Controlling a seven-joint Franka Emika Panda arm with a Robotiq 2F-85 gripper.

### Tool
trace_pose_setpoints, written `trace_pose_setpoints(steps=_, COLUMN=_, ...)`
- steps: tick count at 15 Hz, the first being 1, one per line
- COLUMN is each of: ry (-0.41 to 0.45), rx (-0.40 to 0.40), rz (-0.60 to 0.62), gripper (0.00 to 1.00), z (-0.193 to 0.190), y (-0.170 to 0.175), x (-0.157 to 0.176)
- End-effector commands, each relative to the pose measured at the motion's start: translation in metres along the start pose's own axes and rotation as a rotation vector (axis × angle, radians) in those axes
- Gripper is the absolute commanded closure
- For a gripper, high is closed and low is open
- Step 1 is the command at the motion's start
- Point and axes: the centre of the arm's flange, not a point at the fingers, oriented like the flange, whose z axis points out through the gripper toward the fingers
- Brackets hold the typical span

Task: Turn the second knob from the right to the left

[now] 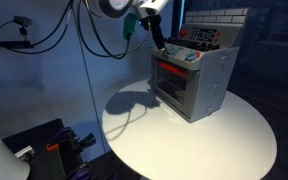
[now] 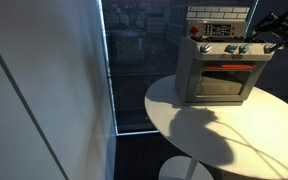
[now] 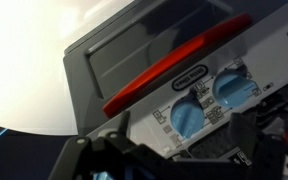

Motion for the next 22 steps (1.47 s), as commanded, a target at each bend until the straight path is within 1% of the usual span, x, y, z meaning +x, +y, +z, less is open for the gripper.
trace_pose_setpoints(steps=1, ry=0.006, rx=0.028, rz=0.036, gripper=0.0, z=0.01, y=-0.013, x=0.01)
trace_pose_setpoints(steps=8, ry=0.017, rx=0.062, rz=0.046, gripper=0.0, z=0.018, y=-0.024, x=0.011)
trace_pose_setpoints(steps=22, ry=0.062, rx=0.101, rz=0.081, gripper=0.0, z=0.025, y=-0.031, x=0.022)
